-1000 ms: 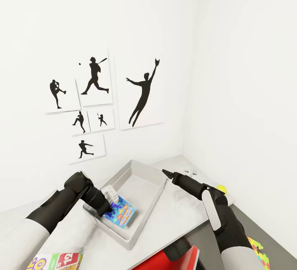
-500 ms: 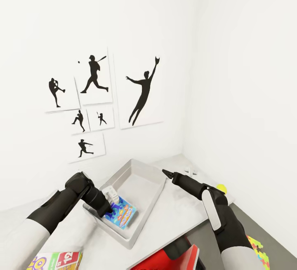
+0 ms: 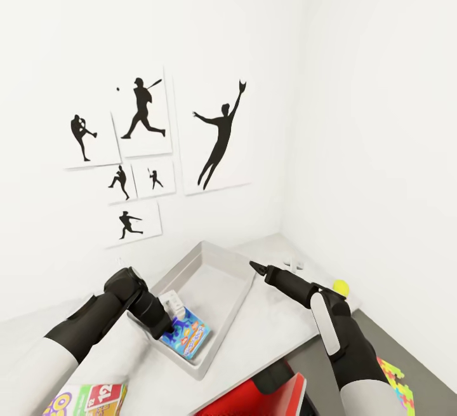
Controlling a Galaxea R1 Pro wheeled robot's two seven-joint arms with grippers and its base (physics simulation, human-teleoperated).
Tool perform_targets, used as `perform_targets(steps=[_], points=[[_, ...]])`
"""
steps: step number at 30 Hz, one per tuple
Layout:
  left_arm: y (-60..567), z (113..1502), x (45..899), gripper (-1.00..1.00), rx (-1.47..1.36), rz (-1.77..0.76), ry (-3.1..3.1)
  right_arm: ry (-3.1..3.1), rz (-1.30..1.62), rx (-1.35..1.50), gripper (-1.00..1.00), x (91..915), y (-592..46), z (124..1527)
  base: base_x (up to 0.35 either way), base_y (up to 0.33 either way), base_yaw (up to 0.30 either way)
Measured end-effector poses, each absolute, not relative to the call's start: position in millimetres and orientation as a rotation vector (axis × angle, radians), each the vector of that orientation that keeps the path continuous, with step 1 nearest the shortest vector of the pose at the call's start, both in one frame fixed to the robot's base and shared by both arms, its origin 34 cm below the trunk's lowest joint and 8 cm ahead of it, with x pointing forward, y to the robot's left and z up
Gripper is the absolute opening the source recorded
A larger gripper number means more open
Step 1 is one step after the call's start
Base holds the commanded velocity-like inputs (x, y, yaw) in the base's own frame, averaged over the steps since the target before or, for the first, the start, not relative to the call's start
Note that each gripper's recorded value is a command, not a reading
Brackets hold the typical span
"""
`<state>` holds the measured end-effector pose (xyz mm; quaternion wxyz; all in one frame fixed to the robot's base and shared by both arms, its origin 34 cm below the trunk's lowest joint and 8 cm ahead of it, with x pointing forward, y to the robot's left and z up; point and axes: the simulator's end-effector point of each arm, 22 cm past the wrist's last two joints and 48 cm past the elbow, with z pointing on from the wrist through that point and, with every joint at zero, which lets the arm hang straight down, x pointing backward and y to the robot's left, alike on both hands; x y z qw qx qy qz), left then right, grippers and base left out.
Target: Put all the toys in the child's room - the three board games (two on the bed and one on the table), the two jigsaw puzzles on the table, and the tennis ball on the table - inside the toy box on the table in the child's room.
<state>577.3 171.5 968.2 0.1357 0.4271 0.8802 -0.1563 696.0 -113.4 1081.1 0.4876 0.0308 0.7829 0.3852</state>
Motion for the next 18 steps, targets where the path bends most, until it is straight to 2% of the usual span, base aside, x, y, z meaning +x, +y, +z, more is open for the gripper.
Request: perform_targets(steps=[18], points=[[172.2,966.3,577.8,-1.00,1.235,-0.453,2.554,1.906,0.931,0.078,1.00,696.9,-114.3,1078.7,0.000,0.000,0.000]])
